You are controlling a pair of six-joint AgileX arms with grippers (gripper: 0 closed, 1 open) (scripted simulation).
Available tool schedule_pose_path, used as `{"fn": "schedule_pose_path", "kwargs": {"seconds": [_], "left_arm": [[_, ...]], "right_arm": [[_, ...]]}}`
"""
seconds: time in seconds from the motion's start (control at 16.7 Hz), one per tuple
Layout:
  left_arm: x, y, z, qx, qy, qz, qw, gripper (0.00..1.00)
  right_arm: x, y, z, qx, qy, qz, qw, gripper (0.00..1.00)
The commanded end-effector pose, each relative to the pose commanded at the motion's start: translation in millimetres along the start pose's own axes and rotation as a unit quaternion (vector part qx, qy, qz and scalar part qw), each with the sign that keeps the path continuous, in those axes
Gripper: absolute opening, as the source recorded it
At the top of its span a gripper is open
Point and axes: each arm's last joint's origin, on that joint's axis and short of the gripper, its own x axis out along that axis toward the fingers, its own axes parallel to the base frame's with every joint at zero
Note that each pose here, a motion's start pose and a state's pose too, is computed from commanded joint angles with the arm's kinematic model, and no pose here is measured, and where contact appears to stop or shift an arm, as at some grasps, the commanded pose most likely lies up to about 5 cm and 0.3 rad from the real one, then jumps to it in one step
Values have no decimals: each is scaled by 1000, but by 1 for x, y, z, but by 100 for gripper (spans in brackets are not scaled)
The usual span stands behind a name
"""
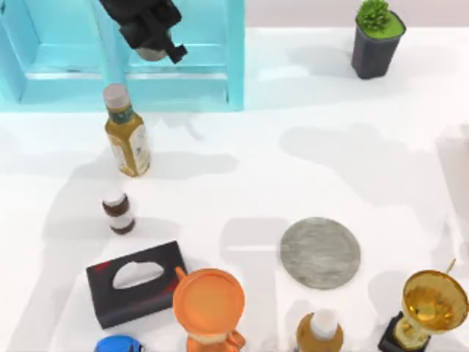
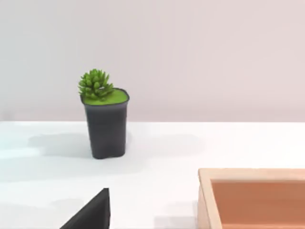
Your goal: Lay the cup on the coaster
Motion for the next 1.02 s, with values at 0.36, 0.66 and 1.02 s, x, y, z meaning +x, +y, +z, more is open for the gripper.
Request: {"fn": "schedule_pose_path", "kwargs": {"seconds": [0.36,0.66,1.02], "left_arm": [[36,-92,82,-244,49,-61,967,0],[76,-174,118,-408,111,-52,905,0],[111,-231,129,-491,146,-16,858,0]], "right_arm": [[0,0,0,0,0,0,1000,100],[0,0,0,0,0,0,1000,100],[0,0,0,0,0,0,1000,100]]}}
